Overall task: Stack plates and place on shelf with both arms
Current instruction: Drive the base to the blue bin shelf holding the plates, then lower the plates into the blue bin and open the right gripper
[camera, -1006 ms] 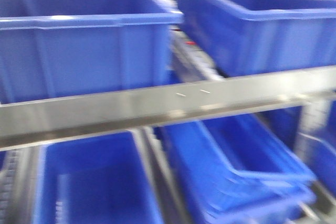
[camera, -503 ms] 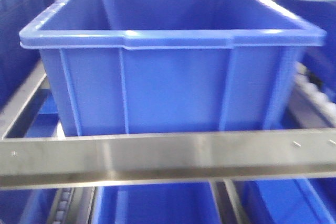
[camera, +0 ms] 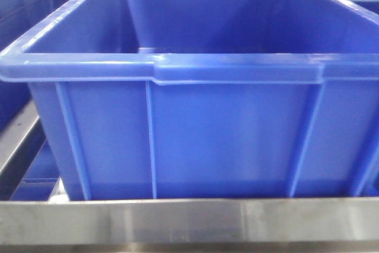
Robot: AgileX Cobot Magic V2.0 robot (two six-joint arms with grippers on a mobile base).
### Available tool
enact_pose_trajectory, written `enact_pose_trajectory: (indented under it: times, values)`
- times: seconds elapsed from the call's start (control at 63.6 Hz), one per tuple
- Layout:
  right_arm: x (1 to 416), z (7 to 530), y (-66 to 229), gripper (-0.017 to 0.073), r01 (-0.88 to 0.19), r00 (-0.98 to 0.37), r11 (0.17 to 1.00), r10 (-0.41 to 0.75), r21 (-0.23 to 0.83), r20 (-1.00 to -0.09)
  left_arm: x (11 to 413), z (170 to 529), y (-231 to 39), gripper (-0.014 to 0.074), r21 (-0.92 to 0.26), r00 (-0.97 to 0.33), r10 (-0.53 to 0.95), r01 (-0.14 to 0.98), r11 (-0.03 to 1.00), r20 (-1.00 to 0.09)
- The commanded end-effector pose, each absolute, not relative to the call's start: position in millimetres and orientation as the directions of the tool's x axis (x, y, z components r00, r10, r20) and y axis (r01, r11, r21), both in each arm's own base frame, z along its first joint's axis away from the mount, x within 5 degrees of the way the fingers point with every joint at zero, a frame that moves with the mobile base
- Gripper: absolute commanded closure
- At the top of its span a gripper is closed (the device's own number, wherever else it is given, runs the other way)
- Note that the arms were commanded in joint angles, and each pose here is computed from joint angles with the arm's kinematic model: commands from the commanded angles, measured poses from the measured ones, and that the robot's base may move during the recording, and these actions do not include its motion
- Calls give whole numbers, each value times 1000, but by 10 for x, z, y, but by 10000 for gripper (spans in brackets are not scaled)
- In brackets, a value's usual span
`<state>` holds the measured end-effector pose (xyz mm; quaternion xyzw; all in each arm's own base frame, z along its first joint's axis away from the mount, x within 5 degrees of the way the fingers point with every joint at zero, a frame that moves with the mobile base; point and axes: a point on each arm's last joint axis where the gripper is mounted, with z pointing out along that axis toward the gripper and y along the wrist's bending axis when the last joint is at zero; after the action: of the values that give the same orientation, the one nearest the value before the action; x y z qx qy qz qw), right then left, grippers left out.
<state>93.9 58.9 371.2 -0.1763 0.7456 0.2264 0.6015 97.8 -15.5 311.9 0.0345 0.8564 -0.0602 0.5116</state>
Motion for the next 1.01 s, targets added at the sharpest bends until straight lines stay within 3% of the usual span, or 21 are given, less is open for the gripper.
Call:
enact_pose_trajectory:
  times: [0.0,0.99]
  values:
    - [948,3891,566,502,-522,-121,842,88,139,-989,1017,3266,-161,510,-81,-392,-26,123,989,-920]
    - [953,3897,565,502,-520,-115,843,93,140,-989,1017,3266,-161,510,-81,-392,-26,123,989,-920]
